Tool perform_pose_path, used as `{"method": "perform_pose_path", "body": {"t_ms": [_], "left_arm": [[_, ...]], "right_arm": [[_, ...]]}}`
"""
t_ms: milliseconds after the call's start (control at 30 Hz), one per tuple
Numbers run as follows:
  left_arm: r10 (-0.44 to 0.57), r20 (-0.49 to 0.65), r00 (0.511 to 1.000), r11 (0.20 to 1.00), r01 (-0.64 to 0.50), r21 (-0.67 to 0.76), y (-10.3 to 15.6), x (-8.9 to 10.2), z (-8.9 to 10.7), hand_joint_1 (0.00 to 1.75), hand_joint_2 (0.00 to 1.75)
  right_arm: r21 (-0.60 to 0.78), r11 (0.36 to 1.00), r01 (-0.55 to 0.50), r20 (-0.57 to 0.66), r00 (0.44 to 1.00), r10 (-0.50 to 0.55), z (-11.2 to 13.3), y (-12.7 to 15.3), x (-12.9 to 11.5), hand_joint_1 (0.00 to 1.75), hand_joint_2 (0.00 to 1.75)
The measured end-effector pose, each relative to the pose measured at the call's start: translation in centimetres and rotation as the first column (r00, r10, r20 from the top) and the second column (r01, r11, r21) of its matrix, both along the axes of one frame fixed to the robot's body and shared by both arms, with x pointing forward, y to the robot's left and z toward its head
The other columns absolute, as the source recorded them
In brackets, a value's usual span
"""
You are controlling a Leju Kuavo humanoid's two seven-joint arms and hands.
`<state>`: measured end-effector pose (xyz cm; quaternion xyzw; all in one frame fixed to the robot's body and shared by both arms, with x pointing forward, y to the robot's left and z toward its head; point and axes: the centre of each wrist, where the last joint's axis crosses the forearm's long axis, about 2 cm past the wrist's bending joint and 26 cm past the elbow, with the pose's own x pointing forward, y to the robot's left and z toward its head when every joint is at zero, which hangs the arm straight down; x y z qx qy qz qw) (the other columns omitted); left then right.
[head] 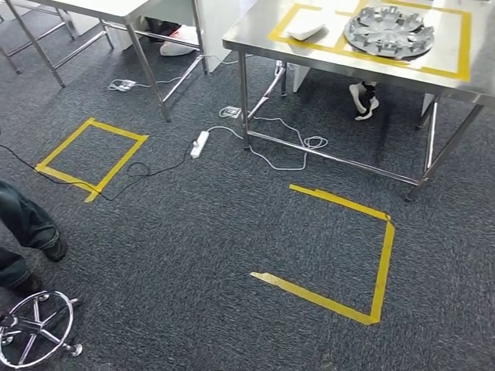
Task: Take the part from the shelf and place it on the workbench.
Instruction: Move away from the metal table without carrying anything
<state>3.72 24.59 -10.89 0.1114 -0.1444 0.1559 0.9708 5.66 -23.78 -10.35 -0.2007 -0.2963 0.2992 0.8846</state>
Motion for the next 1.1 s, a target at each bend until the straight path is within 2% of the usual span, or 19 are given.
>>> {"method": "perform_pose_path", "body": {"t_ms": [400,1100], "left_arm": [[0.066,-0.019,0.998,0.998,-0.066,0.02,0.8,-0.4,-0.1,0.0,0.0],[0.07,-0.025,0.997,0.997,-0.069,0.02,1.1,-0.5,-0.1,0.0,0.0]], "right_arm": [[-0.053,0.999,0.009,-0.011,1.0,-0.01,0.0,0.4,-0.7,0.0,0.0],[-0.056,0.998,0.019,-0.079,0.997,-0.023,0.0,1.1,-1.2,0.0,0.0]]}}
